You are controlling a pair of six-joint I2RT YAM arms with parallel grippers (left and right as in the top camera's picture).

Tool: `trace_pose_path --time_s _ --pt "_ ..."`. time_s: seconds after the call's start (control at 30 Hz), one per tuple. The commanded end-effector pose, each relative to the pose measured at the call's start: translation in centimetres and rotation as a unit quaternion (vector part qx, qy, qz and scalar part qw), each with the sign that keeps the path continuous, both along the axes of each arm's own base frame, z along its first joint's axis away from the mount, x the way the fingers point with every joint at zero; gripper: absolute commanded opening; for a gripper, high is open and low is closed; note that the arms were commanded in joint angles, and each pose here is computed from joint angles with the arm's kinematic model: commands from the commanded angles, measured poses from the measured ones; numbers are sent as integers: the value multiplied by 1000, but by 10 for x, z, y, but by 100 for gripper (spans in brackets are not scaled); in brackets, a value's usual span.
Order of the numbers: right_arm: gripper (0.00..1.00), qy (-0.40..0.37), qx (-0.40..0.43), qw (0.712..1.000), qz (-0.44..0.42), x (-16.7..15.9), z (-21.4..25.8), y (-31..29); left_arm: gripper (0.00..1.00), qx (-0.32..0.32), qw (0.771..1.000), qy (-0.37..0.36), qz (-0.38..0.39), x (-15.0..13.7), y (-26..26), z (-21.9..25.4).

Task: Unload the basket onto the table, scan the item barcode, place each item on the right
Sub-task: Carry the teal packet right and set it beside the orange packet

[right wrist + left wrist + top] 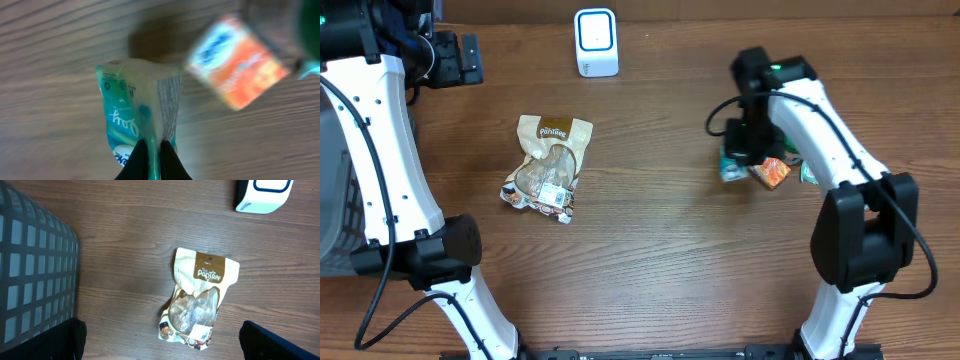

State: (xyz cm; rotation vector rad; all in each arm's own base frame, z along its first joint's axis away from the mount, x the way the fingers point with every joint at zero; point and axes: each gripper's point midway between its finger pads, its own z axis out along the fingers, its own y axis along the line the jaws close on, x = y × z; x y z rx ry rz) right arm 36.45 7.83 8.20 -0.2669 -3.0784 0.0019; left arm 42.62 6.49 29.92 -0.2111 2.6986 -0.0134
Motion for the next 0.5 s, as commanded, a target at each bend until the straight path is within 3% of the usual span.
trace_pose_path --time_s 0.0,0.3,0.4,0.47 --pt "4 -4 -12 1000 6 2 -7 -19 100 0 1000 2 -7 1 -1 -2" --pt "5 -21 -49 998 -36 13 -11 -62 100 0 1000 2 -7 1 -1 -2" --pt "57 -25 -49 998 -40 15 -11 -64 100 0 1000 2 -7 1 -1 -2" --pt "73 -25 -40 998 -44 15 -9 -61 100 0 1000 2 -7 1 -1 -2"
